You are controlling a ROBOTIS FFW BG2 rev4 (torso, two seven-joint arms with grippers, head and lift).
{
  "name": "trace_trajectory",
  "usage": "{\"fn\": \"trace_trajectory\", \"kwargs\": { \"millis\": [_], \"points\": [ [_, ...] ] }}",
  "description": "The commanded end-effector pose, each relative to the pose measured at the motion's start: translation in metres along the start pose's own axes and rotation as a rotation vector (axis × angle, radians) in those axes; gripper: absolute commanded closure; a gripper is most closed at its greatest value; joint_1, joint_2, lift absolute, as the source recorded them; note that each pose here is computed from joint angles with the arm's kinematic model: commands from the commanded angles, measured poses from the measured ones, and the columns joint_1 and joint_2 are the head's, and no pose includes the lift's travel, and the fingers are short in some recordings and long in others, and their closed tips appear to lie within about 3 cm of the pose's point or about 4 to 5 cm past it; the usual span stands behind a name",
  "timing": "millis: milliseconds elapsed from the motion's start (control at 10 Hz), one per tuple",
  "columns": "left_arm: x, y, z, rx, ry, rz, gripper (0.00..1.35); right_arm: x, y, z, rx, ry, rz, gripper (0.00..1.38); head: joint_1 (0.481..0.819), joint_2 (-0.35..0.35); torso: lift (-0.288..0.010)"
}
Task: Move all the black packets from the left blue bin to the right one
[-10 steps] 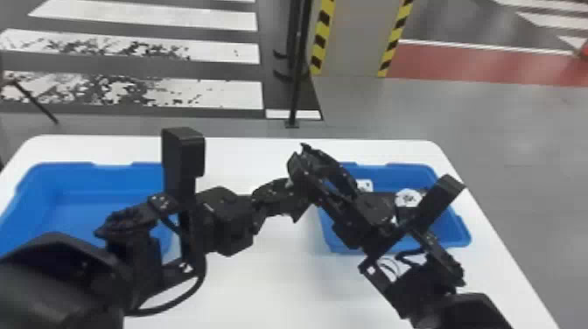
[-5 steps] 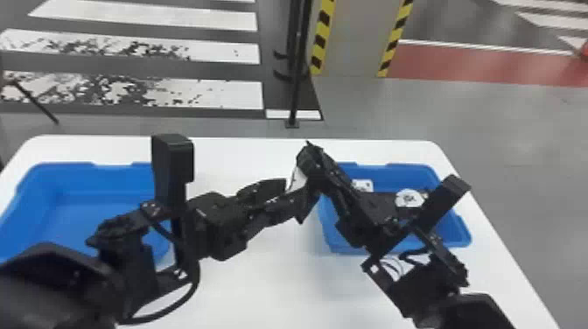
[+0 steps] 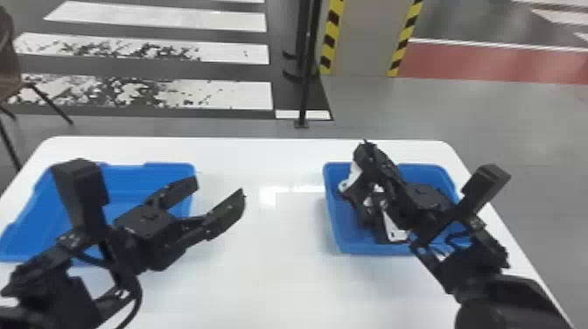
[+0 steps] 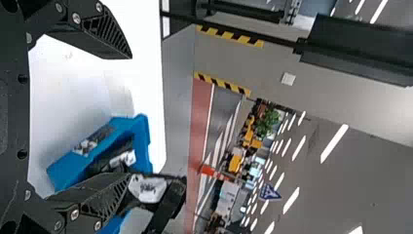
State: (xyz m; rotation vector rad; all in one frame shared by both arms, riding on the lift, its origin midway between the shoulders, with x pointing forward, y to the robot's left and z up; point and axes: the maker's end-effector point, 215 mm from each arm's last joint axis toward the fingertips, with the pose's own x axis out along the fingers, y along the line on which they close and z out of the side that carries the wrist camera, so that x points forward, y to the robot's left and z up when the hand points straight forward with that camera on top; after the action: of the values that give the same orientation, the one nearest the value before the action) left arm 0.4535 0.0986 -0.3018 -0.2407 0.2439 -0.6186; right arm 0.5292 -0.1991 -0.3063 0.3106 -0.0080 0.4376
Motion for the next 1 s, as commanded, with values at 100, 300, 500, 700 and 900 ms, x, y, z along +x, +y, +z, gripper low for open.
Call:
{"fn": "trace_trajectory", "kwargs": {
  "millis": [100,300,500,700,900],
  "points": [
    [-0.064,0.098,-0.007,0.061,0.026,0.214,0.14,-0.013,-0.095,0.001,-0.108,0.042,-0.167,1.28,0.695,-0.106,-0.14],
    [-0.089,0.08,0.017,0.086,-0.034,0.198,0.14,-0.024,-0.139,-0.012,-0.095,0.081,-0.244,0.97,0.695,-0.093,-0.14],
    [-0.103,0.067,0.037,0.085,-0.105,0.199,0.14,-0.039,-0.151,-0.011,-0.129,0.093,-0.276,0.2,0.695,-0.121,-0.14],
    [-0.119,0.07,0.044,0.1,-0.143,0.23,0.14,-0.071,-0.117,0.014,-0.245,0.035,-0.268,0.11,0.695,-0.138,-0.14],
    [-0.14,0.074,0.036,0.117,-0.138,0.266,0.14,-0.111,-0.065,0.028,-0.326,0.034,-0.266,0.12,0.695,-0.12,-0.14]
  ]
}}
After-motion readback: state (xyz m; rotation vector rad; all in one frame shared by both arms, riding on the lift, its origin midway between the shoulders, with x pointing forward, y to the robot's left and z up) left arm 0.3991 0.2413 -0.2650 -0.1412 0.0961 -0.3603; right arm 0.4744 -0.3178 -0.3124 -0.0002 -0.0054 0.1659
